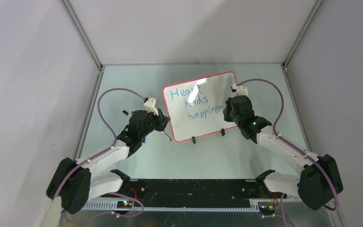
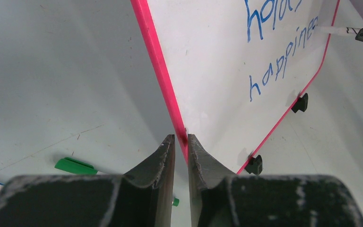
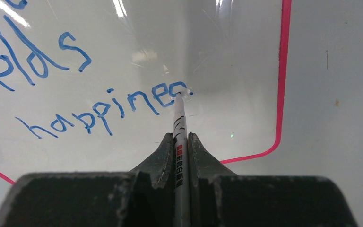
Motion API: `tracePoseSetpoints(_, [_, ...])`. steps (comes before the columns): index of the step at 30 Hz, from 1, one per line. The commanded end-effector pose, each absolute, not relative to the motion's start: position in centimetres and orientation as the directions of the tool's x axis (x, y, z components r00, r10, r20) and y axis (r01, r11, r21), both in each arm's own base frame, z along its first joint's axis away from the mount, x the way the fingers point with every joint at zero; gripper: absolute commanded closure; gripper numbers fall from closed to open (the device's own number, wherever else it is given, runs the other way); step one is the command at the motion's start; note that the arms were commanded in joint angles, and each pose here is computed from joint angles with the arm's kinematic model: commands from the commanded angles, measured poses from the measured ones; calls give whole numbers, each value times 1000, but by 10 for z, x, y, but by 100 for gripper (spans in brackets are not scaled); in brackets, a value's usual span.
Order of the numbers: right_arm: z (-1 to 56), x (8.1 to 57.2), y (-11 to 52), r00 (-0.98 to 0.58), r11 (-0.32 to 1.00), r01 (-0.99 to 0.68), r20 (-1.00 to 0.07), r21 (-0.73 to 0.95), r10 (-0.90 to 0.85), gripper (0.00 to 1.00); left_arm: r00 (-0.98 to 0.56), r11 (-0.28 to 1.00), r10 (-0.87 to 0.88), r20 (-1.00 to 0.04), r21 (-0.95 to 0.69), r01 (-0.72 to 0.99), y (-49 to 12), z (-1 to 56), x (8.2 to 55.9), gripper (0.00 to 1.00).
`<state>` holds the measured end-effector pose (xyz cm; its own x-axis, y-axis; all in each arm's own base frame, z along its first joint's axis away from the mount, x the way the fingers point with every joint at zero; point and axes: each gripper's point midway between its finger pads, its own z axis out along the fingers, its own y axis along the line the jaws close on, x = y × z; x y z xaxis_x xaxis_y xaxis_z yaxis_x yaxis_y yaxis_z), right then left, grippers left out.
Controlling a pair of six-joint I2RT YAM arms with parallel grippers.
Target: Write a sentence on the whiteboard
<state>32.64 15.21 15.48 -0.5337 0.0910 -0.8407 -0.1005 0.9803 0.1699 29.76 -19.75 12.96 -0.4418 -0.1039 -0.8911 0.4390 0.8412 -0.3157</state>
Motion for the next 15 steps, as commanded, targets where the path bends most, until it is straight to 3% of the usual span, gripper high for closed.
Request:
tracePoseSetpoints(1, [164, 336, 144, -505, 985, -50, -855, 165, 117, 100, -393, 840, -104, -914, -293, 457, -198, 143, 300, 79])
tracePoseSetpoints(15, [158, 330, 137, -531, 988, -25, -839, 153, 117, 100, -393, 841, -103, -914, -292, 456, -197, 143, 300, 79])
